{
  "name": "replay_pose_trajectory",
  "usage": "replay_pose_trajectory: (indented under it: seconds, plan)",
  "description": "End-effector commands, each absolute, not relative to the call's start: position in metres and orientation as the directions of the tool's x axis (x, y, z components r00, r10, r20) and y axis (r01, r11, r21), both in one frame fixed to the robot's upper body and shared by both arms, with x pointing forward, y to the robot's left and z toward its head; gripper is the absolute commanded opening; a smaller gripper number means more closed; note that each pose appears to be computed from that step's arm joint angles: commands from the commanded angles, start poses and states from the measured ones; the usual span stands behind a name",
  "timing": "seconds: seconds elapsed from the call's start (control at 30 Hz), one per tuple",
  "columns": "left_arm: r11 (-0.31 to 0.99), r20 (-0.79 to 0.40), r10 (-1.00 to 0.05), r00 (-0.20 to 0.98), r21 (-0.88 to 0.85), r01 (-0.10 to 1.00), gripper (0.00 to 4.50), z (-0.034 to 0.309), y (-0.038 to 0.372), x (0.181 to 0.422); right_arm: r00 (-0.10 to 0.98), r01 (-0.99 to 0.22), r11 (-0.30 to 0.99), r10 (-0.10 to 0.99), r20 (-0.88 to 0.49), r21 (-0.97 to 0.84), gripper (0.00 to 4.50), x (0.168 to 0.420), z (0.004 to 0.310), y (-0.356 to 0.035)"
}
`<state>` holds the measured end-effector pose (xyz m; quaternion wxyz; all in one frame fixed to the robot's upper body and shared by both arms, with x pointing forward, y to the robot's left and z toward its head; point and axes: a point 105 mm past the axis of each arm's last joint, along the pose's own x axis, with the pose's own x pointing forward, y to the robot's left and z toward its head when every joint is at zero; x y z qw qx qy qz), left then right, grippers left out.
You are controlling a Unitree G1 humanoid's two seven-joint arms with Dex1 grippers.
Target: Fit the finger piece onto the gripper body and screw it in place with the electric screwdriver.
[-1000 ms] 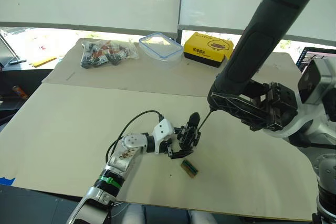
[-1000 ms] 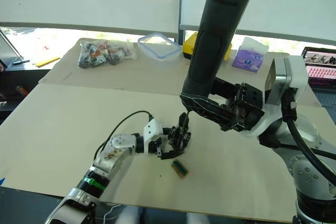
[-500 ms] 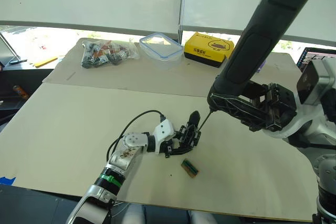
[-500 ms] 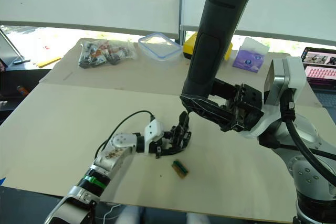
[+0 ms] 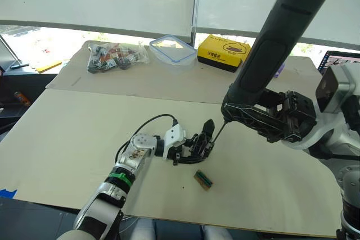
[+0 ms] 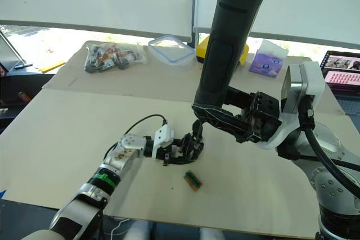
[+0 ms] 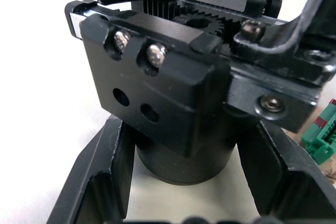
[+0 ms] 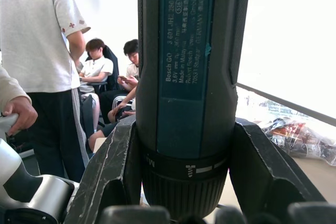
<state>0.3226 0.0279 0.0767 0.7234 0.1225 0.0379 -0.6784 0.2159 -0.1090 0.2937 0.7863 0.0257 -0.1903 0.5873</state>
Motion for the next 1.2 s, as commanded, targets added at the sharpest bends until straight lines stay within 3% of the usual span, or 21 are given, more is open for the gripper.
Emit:
replay_pose_trajectory:
  seconds: [0.03, 0.07, 0.1, 0.53, 0.7, 1.2]
  plan:
    - [0.101, -0.182, -0.976, 0.124, 0.129, 0.986, 3.77, 0.081, 0.031, 0.328, 0.202, -0.93, 0.291, 0.915, 0.348, -0.226, 1.9, 0.206, 0.304, -0.109]
    - [0.111, -0.174, -0.975, 0.135, 0.14, 0.984, 4.3, 0.082, 0.031, 0.328, 0.202, -0.93, 0.291, 0.915, 0.349, -0.225, 1.9, 0.206, 0.304, -0.109]
    - [0.124, -0.17, -0.974, 0.151, 0.156, 0.98, 4.46, 0.082, 0.032, 0.329, 0.201, -0.93, 0.29, 0.915, 0.348, -0.224, 1.9, 0.206, 0.304, -0.109]
    - [0.277, -0.141, -0.94, 0.31, 0.211, 0.937, 4.46, 0.086, 0.04, 0.306, 0.2, -0.934, 0.284, 0.918, 0.344, -0.217, 1.9, 0.206, 0.302, -0.11]
    - [0.262, -0.151, -0.946, 0.288, 0.17, 0.95, 4.46, 0.077, 0.026, 0.293, 0.193, -0.939, 0.273, 0.922, 0.337, -0.21, 1.9, 0.206, 0.3, -0.109]
    - [0.332, -0.21, -0.911, 0.355, 0.138, 0.933, 4.46, 0.062, 0.026, 0.3, 0.188, -0.939, 0.269, 0.923, 0.335, -0.215, 1.9, 0.207, 0.303, -0.107]
